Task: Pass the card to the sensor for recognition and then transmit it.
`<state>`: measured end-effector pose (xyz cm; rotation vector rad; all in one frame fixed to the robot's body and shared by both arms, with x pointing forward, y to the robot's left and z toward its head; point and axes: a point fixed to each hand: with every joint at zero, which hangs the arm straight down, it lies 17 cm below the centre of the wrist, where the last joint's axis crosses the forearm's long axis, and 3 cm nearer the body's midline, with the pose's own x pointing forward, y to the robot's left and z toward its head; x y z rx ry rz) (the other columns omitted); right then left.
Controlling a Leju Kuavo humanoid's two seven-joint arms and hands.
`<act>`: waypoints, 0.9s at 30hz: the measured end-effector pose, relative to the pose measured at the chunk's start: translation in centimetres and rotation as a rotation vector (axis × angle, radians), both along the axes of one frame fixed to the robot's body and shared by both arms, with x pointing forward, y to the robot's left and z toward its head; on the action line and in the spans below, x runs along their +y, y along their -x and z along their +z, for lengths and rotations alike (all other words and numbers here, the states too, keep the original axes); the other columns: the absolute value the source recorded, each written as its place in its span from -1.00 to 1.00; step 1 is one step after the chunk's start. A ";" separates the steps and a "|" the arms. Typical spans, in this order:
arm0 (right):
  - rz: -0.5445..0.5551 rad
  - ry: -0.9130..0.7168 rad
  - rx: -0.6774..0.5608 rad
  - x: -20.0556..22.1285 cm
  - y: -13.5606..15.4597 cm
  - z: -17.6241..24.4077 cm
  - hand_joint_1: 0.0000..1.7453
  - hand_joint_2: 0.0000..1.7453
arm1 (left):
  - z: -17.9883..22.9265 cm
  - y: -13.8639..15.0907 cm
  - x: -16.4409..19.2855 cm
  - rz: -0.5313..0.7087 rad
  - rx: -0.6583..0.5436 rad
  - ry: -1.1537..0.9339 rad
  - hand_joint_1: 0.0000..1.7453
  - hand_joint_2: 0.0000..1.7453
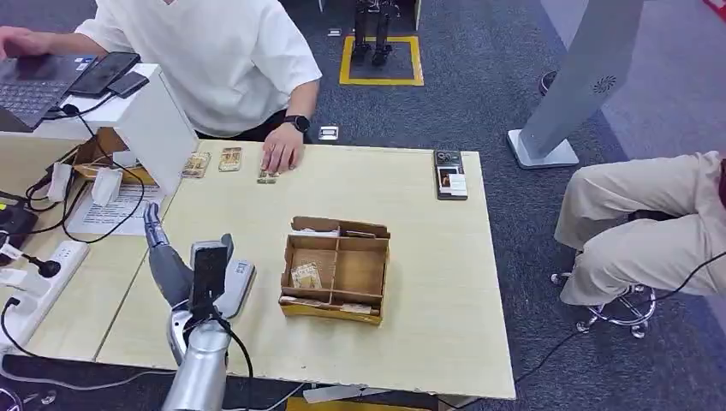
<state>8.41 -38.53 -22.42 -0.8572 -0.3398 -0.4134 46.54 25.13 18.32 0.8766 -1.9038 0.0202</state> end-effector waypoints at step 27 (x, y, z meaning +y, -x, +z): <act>-0.138 0.010 -0.015 0.0 2.1 0.3 -1.00 1.00 | 5.5 9.1 -6.3 -0.198 -0.221 0.032 -1.00 1.00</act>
